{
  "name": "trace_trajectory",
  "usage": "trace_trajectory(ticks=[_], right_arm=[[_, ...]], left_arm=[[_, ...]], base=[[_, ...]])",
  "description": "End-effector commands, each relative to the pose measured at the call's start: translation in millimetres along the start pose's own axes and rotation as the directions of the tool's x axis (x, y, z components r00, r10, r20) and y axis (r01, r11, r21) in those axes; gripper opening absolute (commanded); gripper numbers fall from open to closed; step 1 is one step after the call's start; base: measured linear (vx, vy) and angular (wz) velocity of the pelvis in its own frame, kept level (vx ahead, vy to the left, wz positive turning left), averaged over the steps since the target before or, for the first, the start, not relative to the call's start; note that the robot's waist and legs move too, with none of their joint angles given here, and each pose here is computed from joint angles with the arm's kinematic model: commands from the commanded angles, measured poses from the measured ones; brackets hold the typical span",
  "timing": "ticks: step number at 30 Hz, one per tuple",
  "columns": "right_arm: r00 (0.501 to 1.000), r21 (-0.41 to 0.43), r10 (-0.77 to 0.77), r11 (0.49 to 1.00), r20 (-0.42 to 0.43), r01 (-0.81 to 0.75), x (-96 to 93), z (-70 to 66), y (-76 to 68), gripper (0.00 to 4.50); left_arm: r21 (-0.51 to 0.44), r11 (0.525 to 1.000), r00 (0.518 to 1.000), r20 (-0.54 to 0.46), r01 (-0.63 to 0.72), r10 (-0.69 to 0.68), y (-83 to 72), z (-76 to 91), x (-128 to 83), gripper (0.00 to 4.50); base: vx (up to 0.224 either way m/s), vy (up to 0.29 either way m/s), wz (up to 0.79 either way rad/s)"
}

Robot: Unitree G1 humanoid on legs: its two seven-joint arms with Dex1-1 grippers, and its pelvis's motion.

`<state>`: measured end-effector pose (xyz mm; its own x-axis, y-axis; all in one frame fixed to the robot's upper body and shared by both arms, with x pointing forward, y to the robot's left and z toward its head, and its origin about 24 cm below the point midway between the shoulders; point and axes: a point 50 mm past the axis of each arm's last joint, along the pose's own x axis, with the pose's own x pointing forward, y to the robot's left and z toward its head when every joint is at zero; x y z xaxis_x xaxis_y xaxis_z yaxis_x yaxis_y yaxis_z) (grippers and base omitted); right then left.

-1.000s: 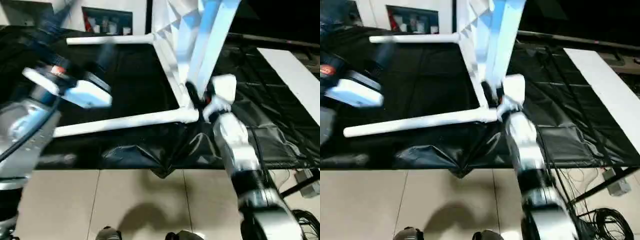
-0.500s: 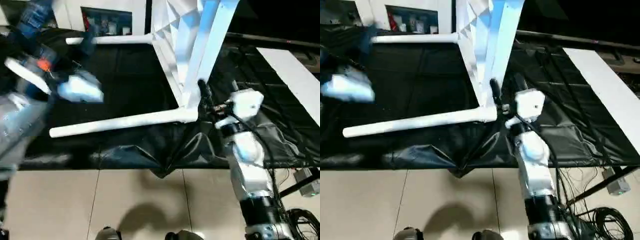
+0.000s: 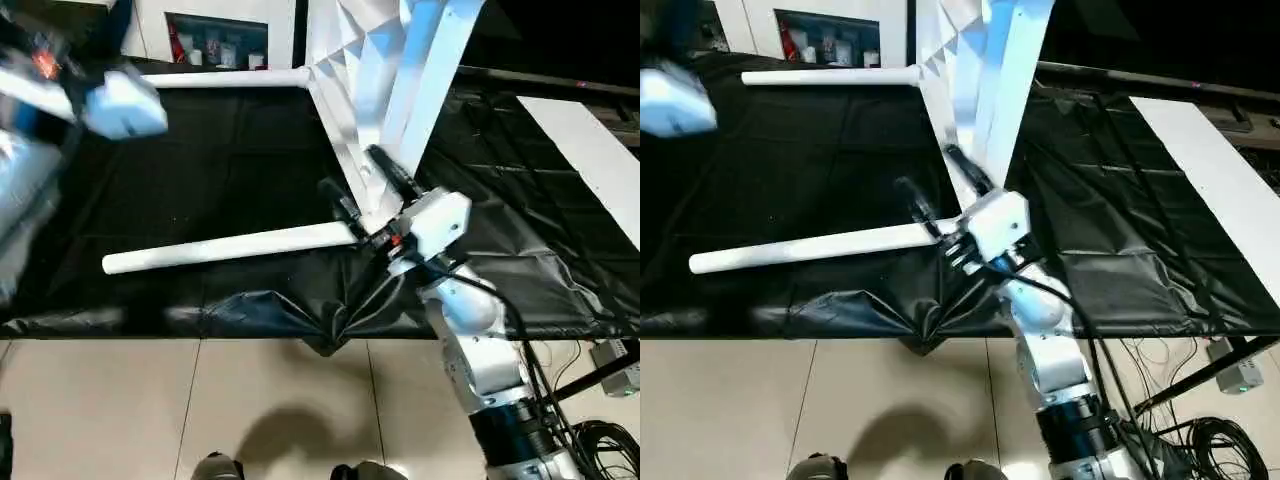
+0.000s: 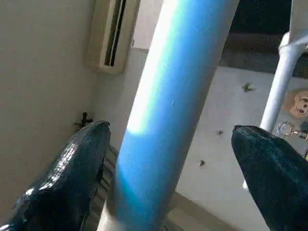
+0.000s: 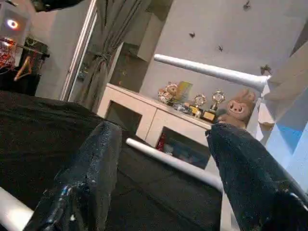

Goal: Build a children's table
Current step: Flip table

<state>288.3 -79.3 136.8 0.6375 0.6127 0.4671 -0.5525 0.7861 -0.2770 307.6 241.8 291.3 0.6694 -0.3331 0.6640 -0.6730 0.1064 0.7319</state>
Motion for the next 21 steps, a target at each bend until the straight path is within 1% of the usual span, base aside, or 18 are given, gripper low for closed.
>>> trace_trajectory(ticks=[1, 6, 7, 9, 10, 14, 16, 19, 21], right_arm=[[1.000, -0.004, 0.010, 1.000, 0.018, -0.010, 0.3, 5.1, 0.4, 3.11], [0.998, 0.024, 0.045, 0.999, 0.037, -0.045, 2.1, 8.6, 5.8, 3.11], [0.997, 0.044, 0.066, 0.997, 0.043, -0.068, 2.3, 9.7, 8.7, 3.11], [0.996, 0.056, 0.076, 0.995, 0.046, -0.079, 2.2, 10.1, 9.9, 3.11], [0.994, 0.080, 0.098, 0.992, 0.046, -0.101, 1.5, 10.4, 12.6, 3.11], [0.992, 0.096, 0.119, 0.988, 0.042, -0.123, 0.7, 9.9, 15.1, 3.11], [0.991, 0.094, 0.124, 0.987, 0.040, -0.127, 0.2, 9.5, 16.0, 3.18], [0.990, 0.088, 0.134, 0.987, 0.036, -0.137, -0.1, 9.2, 17.1, 3.18], [0.990, 0.090, 0.140, 0.986, 0.036, -0.142, -0.3, 9.4, 17.6, 3.18]], left_arm=[[0.010, 1.000, 1.000, 0.001, 0.015, -0.015, -4.4, -1.3, 5, 4.50], [-0.007, 1.000, 1.000, -0.015, 0.013, -0.013, -5.7, -5.6, 12, 4.50], [-0.014, 1.000, 1.000, -0.018, 0.022, -0.022, -6.8, -6.4, 14, 4.50], [-0.020, 1.000, 1.000, -0.019, 0.019, -0.020, -6.8, -6.7, 14, 4.50], [-0.028, 0.999, 0.999, -0.027, 0.020, -0.021, -6.9, -7.7, 16, 4.50], [-0.032, 0.999, 0.999, -0.037, 0.022, -0.024, -8.0, -10.0, 18, 4.50], [-0.045, 0.999, 0.999, -0.038, 0.021, -0.023, -8.0, -10.4, 20, 4.21], [-0.062, 0.997, 0.998, -0.051, 0.036, -0.039, -10.0, -12.5, 22, 4.10], [-0.074, 0.996, 0.997, -0.056, 0.048, -0.053, -11.4, -13.5, 22, 3.83]], base=[[0.000, 0.000, 0.00], [0.000, 0.000, 0.00], [0.000, 0.000, 0.00], [0.000, 0.000, 0.00], [0.000, 0.000, 0.00], [0.000, 0.000, 0.00], [0.000, 0.000, 0.00], [0.000, 0.000, 0.00], [0.000, 0.000, 0.00]])
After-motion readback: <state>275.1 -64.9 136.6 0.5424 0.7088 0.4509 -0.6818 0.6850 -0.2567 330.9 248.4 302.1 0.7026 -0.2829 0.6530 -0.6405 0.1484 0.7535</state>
